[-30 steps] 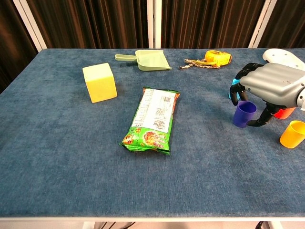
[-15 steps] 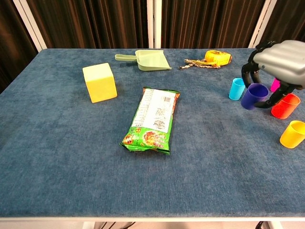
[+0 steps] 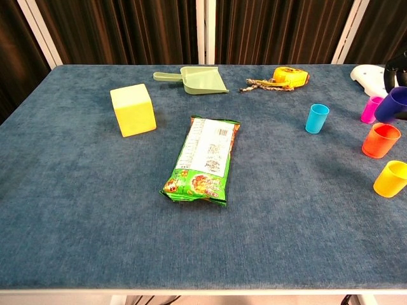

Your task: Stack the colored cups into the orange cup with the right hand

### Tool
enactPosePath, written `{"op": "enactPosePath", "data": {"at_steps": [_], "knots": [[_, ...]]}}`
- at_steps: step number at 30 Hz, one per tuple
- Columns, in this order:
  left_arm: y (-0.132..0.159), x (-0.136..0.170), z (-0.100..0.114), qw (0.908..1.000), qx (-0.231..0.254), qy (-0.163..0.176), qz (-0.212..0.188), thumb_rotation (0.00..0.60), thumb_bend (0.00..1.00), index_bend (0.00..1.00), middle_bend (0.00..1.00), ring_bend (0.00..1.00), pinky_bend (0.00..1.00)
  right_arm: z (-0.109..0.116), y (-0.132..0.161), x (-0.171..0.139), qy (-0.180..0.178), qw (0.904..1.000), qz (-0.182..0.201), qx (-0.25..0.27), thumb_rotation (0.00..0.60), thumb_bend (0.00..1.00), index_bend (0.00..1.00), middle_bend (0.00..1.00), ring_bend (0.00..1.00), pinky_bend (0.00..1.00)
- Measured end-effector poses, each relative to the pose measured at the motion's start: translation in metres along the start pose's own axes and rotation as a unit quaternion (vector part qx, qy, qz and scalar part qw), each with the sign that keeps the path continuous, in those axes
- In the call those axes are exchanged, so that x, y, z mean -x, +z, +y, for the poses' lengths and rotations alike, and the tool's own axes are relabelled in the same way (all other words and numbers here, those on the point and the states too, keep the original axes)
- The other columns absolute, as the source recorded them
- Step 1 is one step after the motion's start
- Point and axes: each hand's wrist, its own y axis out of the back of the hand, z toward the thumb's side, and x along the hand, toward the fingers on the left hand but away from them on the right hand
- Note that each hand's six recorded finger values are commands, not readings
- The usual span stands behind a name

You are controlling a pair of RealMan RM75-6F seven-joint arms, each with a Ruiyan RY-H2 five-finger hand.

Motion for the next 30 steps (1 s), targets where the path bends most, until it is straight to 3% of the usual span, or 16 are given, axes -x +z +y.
{"op": "enactPosePath", "data": {"at_steps": [13,16,21,30], "knots": [[0.001,-0.003,-0.001,1.0000,-0.003,-0.005,0.002,0.600,0.08,0.08,0.05,0.00,0.00,-0.016,-0.002,0.002,0.028,0.9996,-0.003,-0.003,0.600,0.15,0.56,0.52,0.16,0.00],[0.000,-0.002,-0.001,1.0000,-0.002,-0.005,0.003,0.600,0.08,0.08,0.05,0.00,0.00,-0.018,-0.001,0.002,0.030,0.9995,-0.002,-0.004,0.600,0.12,0.48,0.46,0.15,0.00],[-0.001,-0.002,-0.001,1.0000,-0.001,-0.006,0.005,0.600,0.08,0.08,0.05,0.00,0.00,-0.018,0.000,0.002,0.031,0.9995,0.002,-0.003,0.600,0.09,0.22,0.31,0.07,0.00],[-0.002,-0.001,-0.001,1.0000,0.000,-0.005,0.006,0.600,0.08,0.08,0.05,0.00,0.00,0.006,0.008,-0.009,-0.011,0.9995,0.024,0.019,0.600,0.09,0.19,0.30,0.05,0.00]]}}
